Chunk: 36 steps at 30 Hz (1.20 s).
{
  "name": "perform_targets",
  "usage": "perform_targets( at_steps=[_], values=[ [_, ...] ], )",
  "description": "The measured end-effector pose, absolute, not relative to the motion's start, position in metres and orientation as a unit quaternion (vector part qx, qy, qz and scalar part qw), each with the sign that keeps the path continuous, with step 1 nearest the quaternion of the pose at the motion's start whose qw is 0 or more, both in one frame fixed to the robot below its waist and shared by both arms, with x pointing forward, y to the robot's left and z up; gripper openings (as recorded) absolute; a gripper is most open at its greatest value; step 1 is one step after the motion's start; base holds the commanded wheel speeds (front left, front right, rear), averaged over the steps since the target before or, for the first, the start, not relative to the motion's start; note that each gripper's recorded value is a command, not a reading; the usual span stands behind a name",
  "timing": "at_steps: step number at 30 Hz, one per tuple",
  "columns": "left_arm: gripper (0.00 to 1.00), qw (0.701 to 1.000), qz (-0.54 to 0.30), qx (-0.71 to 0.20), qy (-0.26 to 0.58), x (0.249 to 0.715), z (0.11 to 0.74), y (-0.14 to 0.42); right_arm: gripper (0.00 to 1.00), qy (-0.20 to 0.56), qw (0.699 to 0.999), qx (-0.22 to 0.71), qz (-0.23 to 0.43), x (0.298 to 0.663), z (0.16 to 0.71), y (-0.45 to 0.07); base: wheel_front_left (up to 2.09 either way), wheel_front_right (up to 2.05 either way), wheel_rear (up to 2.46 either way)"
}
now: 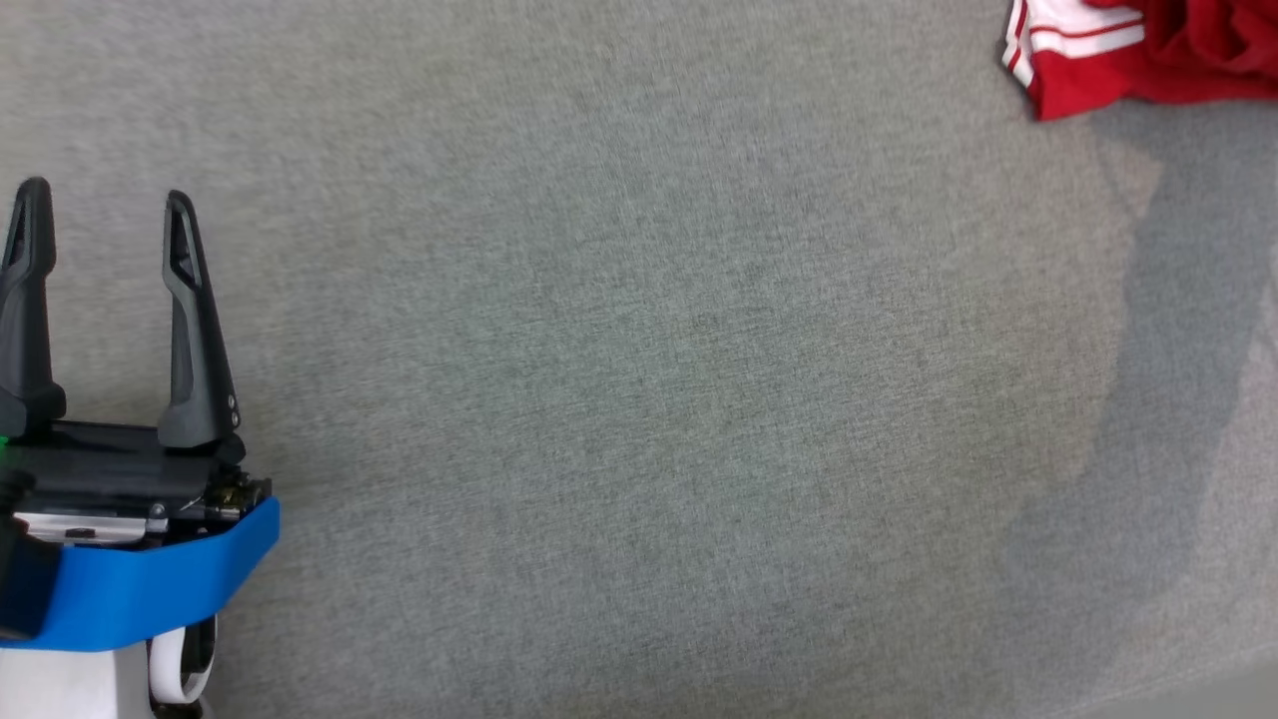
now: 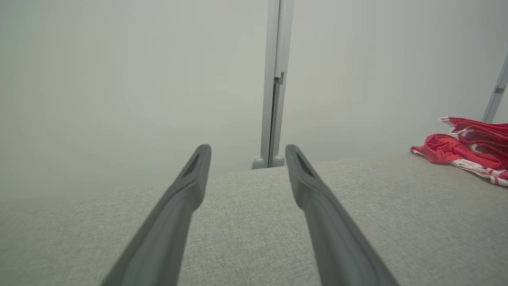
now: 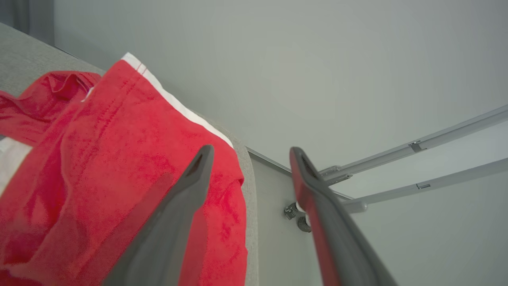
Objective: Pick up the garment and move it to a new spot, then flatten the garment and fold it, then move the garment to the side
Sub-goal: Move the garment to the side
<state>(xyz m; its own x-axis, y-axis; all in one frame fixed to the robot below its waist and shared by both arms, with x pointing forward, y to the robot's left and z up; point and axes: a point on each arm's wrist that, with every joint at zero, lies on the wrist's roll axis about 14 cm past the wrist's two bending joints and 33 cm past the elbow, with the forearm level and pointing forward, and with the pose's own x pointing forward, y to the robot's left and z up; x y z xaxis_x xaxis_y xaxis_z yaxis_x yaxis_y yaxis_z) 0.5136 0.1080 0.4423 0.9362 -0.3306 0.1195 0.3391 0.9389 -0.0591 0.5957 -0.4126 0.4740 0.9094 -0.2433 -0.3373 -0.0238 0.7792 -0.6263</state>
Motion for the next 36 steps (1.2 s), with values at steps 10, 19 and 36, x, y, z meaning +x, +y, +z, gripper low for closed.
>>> perform_targets(
  at_steps=[10,19,36],
  values=[
    [1.00,0.990,-0.119,-0.038,-0.064,0.478,0.485,0.136,1.00,0.042,0.969,-0.243,0.006,0.601,0.552,-0.321,0.00,0.00,0.00],
    [1.00,0.994,-0.082,-0.042,-0.064,0.438,0.506,0.155,1.00,-0.050,0.984,-0.149,0.087,0.553,0.575,-0.233,0.00,0.00,0.00],
    [1.00,0.996,-0.044,-0.059,-0.043,0.380,0.506,0.173,1.00,-0.043,0.991,-0.032,0.125,0.443,0.540,-0.177,0.00,0.00,0.00]
  ],
)
